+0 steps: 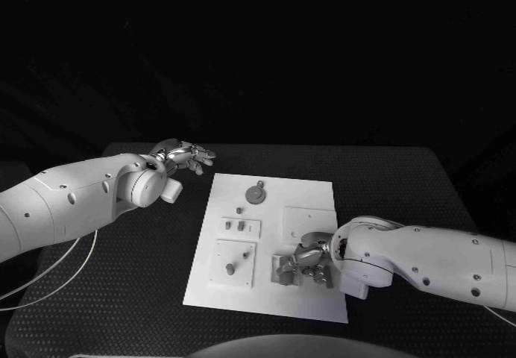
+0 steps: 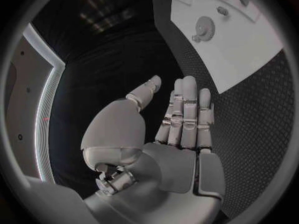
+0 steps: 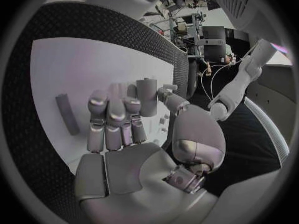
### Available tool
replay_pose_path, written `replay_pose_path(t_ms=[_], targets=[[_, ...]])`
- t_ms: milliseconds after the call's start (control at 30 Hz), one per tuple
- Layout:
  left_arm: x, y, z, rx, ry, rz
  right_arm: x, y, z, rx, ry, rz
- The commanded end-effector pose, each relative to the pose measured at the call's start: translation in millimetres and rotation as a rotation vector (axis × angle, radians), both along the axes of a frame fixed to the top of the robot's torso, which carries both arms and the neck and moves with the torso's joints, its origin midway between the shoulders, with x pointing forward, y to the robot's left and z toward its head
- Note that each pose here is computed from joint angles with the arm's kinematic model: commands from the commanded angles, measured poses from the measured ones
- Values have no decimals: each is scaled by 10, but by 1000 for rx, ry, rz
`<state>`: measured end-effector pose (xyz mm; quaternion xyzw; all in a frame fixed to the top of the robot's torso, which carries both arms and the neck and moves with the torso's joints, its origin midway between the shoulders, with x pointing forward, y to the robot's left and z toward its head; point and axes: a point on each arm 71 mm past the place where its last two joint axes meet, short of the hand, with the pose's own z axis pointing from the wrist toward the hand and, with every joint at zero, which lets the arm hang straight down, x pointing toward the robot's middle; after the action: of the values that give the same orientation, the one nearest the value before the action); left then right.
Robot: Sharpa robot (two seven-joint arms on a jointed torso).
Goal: Assemble the parts on the task board
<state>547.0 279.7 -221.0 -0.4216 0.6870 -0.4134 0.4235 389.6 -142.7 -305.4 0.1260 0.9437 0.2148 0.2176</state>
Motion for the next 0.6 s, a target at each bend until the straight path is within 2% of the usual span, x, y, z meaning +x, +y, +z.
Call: replay_pose_path(t_ms=[33,600], targets=[[0,-17,8,-8,-2,-9,7,-4,-1,3,-3,-4],[-3,-19,6,-8,2,-11,71,-14,-17,-3,-6,-10]])
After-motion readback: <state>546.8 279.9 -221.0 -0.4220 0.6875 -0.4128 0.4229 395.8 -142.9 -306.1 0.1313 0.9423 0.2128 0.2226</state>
